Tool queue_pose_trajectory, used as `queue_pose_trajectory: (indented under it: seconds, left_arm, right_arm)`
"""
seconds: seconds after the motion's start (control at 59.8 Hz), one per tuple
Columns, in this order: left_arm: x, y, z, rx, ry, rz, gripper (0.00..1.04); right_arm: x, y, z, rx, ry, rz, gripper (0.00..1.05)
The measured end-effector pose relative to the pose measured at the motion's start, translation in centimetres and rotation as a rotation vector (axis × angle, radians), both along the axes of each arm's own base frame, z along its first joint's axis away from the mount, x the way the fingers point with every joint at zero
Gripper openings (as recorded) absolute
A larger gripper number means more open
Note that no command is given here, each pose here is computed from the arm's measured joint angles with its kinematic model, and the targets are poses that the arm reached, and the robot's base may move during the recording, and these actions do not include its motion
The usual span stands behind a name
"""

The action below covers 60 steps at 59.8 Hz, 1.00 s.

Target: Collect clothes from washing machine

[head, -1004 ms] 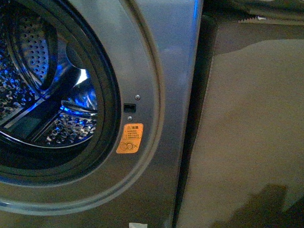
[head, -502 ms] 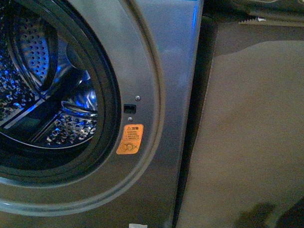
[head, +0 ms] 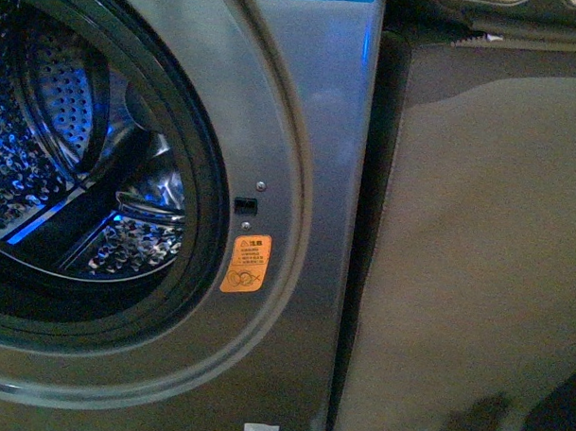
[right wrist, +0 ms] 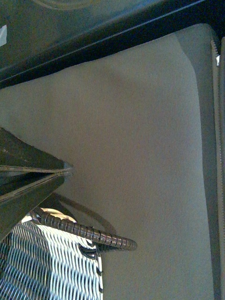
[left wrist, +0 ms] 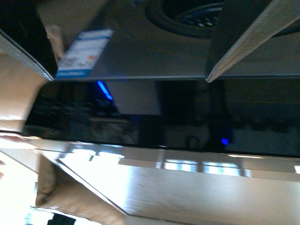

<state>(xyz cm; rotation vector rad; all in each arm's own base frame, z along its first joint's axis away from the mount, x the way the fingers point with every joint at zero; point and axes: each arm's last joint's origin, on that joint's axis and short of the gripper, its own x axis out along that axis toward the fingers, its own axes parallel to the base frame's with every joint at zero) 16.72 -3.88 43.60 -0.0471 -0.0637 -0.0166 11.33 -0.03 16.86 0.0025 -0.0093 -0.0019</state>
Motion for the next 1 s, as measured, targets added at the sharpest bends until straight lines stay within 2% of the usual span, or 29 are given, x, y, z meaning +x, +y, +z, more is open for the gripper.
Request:
queue_pose_trajectory:
  seconds: [0.151, 0.351, 0.452, 0.602, 0.82, 0.853, 1.004]
  left_arm:
    - [-1.3, 1.2, -6.4, 0.018, 0.009, 0.013, 0.34]
    - [-1.8, 2.0, -13.1, 0.039, 0.067, 0.007, 0.03]
    - [-2.5, 2.4, -15.6, 0.040, 0.063, 0.013, 0.04]
    - [-3.3, 3.1, -18.2, 0.042, 0.061, -0.018, 0.04]
    - [-4.1, 3.8, -21.2, 0.042, 0.070, 0.012, 0.04]
    - [-4.2, 3.8, -21.5, 0.042, 0.070, 0.012, 0.04]
    - [-4.6, 3.8, -22.9, 0.042, 0.070, 0.013, 0.04]
  right_arm:
    - [-0.3, 0.0, 0.0, 0.000, 0.000, 0.000, 0.02]
    - [-0.5, 0.0, -0.1, 0.000, 0.001, 0.000, 0.02]
    - [-1.4, 0.0, -0.5, 0.000, 0.029, 0.000, 0.02]
    - [-1.6, 0.0, -0.3, 0.000, 0.007, 0.000, 0.02]
    - [-1.6, 0.0, -0.3, 0.000, 0.006, 0.000, 0.02]
    - [-1.6, 0.0, -0.3, -0.002, 0.006, 0.000, 0.05]
    - [-1.6, 0.0, -0.3, -0.002, 0.006, 0.000, 0.31]
